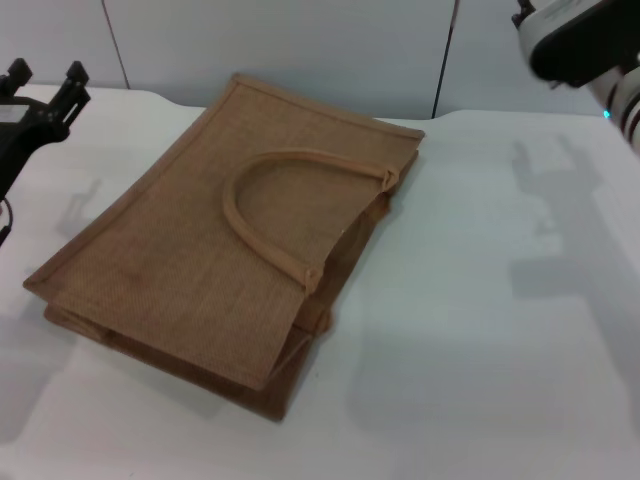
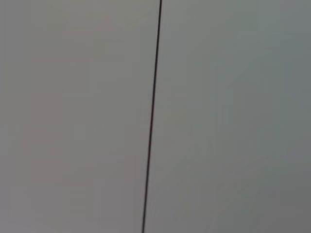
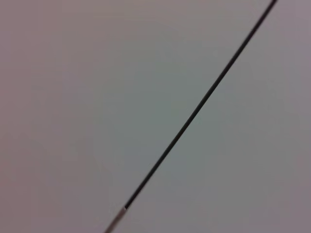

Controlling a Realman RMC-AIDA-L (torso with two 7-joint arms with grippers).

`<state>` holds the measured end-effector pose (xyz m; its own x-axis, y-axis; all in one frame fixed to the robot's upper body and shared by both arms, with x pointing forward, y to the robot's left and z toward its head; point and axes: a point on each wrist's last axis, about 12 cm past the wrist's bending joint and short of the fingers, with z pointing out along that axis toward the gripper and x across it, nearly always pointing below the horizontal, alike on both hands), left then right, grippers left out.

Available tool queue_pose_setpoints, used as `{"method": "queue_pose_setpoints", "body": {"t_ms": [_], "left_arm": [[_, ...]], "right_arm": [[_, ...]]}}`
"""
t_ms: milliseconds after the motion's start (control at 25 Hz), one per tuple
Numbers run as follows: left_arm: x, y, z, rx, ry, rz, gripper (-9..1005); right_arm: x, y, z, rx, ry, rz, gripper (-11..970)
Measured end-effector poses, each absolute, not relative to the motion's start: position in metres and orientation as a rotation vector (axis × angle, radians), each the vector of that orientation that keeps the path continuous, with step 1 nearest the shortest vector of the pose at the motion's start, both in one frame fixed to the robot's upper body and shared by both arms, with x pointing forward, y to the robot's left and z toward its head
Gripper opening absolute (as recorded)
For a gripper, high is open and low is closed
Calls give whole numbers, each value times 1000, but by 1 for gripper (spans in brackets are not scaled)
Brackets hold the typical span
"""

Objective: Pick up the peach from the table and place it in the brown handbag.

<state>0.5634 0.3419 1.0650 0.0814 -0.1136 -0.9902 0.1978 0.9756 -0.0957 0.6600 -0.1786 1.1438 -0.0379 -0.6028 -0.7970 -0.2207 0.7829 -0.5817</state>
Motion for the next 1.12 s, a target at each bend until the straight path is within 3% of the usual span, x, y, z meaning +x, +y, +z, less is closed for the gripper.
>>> {"method": "queue_pose_setpoints", "body": {"t_ms": [160, 480, 1120], "left_arm": [[567, 334, 1062, 77, 1487, -246, 757], [560, 329, 1044, 78, 1556, -214, 757], [563, 320, 1032, 64, 1647, -208, 757]], "right_arm": [[650, -176, 1125, -647, 1600, -367, 667], [639, -198, 1083, -484, 1695, -66, 666], [628, -238, 1061, -313, 1707, 104, 666]]}}
